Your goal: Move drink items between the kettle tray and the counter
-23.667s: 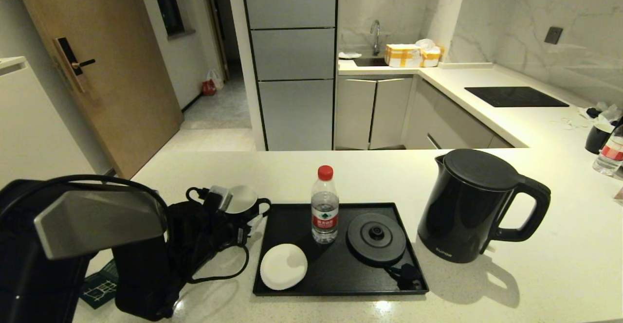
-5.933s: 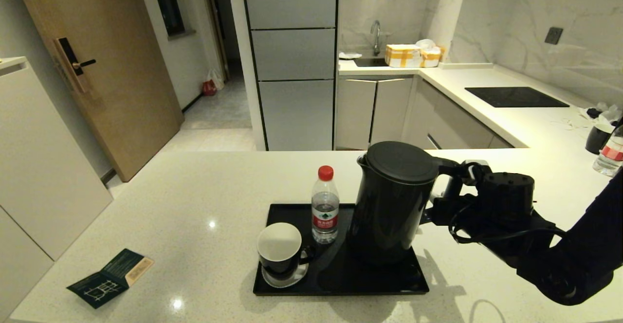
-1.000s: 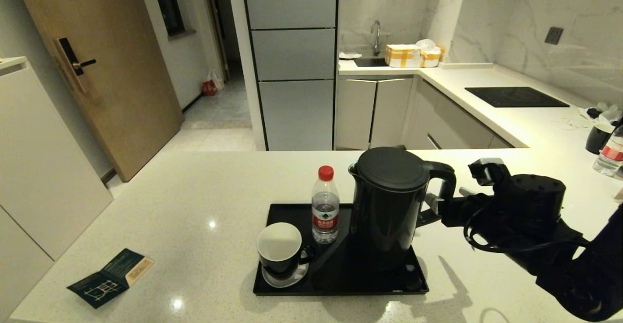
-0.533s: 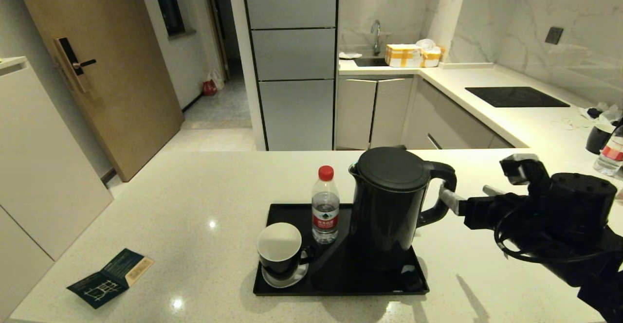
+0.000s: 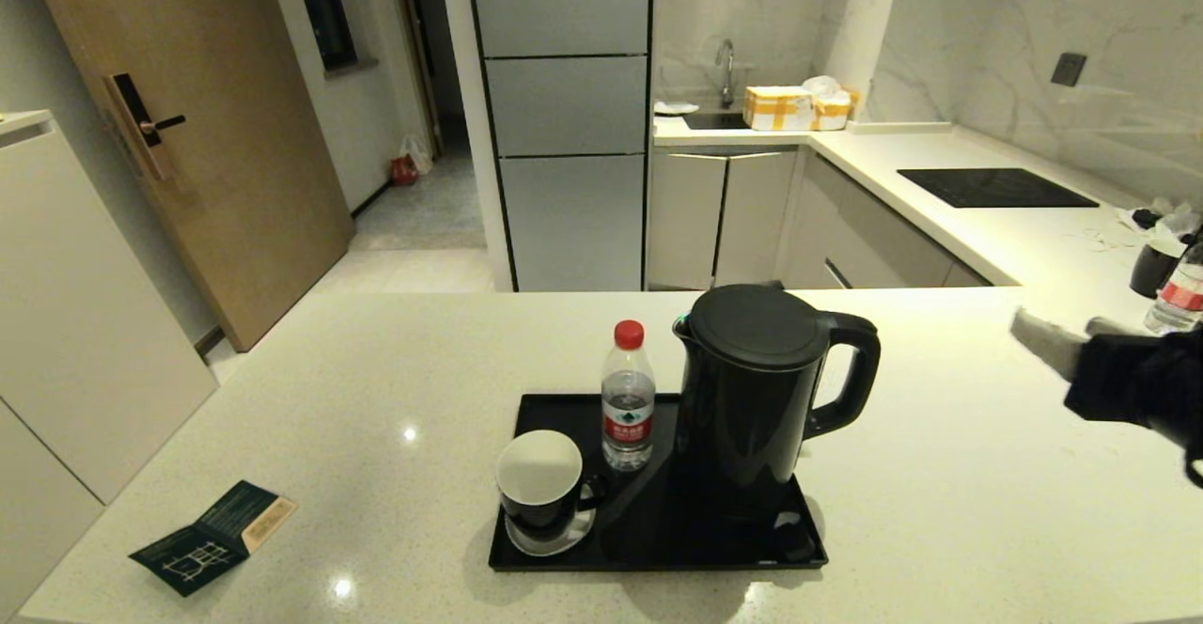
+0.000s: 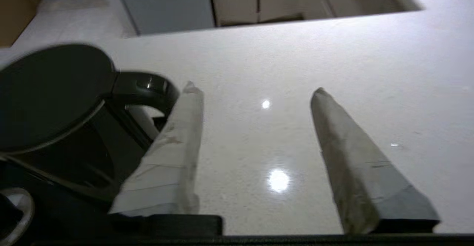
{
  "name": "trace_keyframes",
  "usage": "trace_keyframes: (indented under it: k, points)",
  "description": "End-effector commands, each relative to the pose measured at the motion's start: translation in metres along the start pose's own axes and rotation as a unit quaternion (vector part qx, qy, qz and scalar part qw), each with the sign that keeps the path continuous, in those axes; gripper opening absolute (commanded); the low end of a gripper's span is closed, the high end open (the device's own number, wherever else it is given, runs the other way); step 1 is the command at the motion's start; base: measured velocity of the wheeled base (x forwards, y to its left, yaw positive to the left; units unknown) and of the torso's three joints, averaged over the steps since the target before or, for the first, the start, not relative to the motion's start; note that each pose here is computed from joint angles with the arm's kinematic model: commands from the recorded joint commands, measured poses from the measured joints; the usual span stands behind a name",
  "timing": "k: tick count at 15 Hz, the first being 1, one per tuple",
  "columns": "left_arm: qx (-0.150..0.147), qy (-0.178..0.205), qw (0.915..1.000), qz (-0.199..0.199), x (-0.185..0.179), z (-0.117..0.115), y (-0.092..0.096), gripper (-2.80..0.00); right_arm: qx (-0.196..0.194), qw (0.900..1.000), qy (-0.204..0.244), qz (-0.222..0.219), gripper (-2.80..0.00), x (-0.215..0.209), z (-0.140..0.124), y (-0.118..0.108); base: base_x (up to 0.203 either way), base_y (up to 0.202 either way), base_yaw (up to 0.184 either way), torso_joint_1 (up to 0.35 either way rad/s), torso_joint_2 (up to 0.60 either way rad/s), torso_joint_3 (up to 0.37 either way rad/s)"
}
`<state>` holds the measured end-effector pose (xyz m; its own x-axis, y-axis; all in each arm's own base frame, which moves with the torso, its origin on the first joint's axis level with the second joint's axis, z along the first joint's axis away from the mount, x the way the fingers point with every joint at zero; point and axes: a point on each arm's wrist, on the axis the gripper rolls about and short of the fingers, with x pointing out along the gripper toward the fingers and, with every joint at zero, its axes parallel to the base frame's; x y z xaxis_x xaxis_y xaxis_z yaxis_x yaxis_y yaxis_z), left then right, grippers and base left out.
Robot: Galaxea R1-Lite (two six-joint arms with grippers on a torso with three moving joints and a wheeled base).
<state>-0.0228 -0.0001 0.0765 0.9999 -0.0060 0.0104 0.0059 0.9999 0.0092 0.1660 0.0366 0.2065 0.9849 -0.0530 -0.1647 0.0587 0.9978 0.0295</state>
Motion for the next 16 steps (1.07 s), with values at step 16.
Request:
trace_keyframes:
  k: [16]
  points:
    - [0.000, 0.000, 1.0000, 0.000, 0.000, 0.000, 0.000, -2.80, -0.029, 0.988, -0.038, -0.144, -2.80, -0.309, 0.006, -0.032, 0.000, 0.000, 0.000, 0.000, 0.00, 0.000]
